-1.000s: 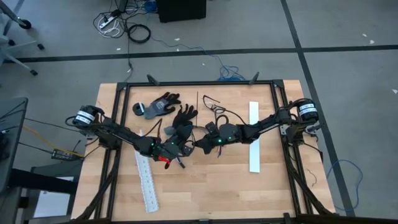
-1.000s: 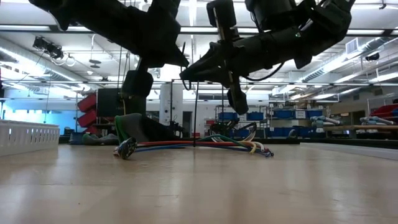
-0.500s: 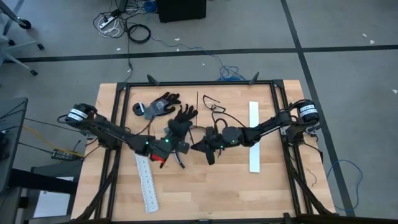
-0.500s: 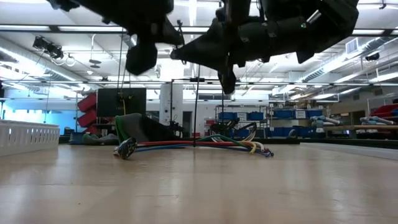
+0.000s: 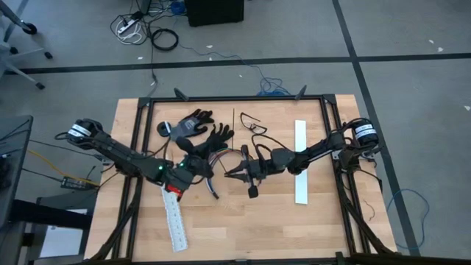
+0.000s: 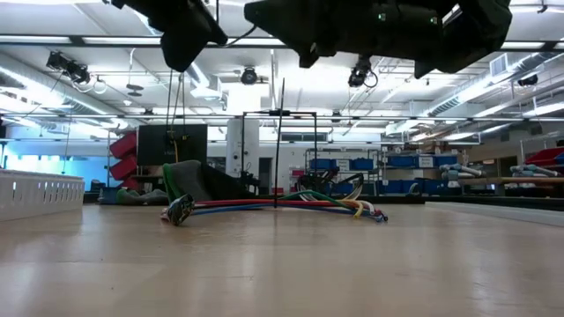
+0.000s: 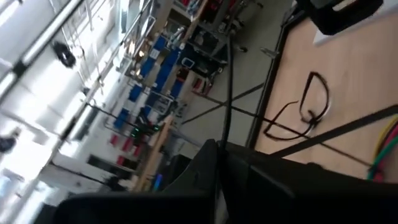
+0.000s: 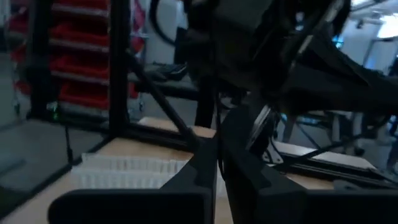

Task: Ziptie cables
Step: Insert the black zip tie pointed tail end through the slot to form a loop

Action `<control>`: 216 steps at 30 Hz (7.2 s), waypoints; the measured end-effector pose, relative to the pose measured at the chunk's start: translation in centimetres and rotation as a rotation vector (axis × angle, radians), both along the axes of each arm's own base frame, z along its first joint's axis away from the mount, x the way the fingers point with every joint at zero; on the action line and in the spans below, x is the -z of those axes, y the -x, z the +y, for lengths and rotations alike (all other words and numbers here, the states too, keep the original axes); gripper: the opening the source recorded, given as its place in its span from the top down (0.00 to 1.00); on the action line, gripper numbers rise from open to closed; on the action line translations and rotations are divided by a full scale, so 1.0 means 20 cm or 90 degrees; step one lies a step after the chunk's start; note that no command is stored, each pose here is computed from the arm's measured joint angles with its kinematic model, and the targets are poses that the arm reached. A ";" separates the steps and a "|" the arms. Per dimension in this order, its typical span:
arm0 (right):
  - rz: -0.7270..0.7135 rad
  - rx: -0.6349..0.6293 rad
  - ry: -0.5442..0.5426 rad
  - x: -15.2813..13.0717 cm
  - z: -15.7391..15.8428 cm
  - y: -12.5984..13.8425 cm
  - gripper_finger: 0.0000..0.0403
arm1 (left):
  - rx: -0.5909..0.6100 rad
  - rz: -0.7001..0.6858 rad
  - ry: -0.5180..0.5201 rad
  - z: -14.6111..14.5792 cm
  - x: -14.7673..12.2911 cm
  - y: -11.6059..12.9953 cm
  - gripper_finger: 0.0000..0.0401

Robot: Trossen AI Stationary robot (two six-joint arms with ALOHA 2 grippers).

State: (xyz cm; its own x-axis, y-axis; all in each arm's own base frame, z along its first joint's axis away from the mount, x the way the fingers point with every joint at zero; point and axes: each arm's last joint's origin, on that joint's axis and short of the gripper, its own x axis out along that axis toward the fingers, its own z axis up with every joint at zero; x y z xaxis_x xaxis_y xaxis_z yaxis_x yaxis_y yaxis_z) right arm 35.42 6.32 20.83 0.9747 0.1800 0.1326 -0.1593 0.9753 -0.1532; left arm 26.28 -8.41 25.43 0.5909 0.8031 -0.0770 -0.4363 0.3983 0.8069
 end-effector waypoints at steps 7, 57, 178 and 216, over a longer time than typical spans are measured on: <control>0.005 0.002 -0.025 -0.01 -0.01 0.00 0.96 | -0.012 -0.022 0.048 0.00 0.06 0.03 1.00; 0.156 -0.054 -0.251 0.08 -0.09 -0.02 1.00 | 0.169 0.042 0.164 0.11 0.10 -0.07 1.00; 0.265 -0.092 -0.440 0.12 -0.09 -0.01 1.00 | 0.255 0.391 0.021 0.06 0.11 -0.42 1.00; 0.240 -0.148 -0.452 0.09 0.02 0.00 1.00 | 0.251 0.372 -0.169 -0.17 0.05 -0.38 1.00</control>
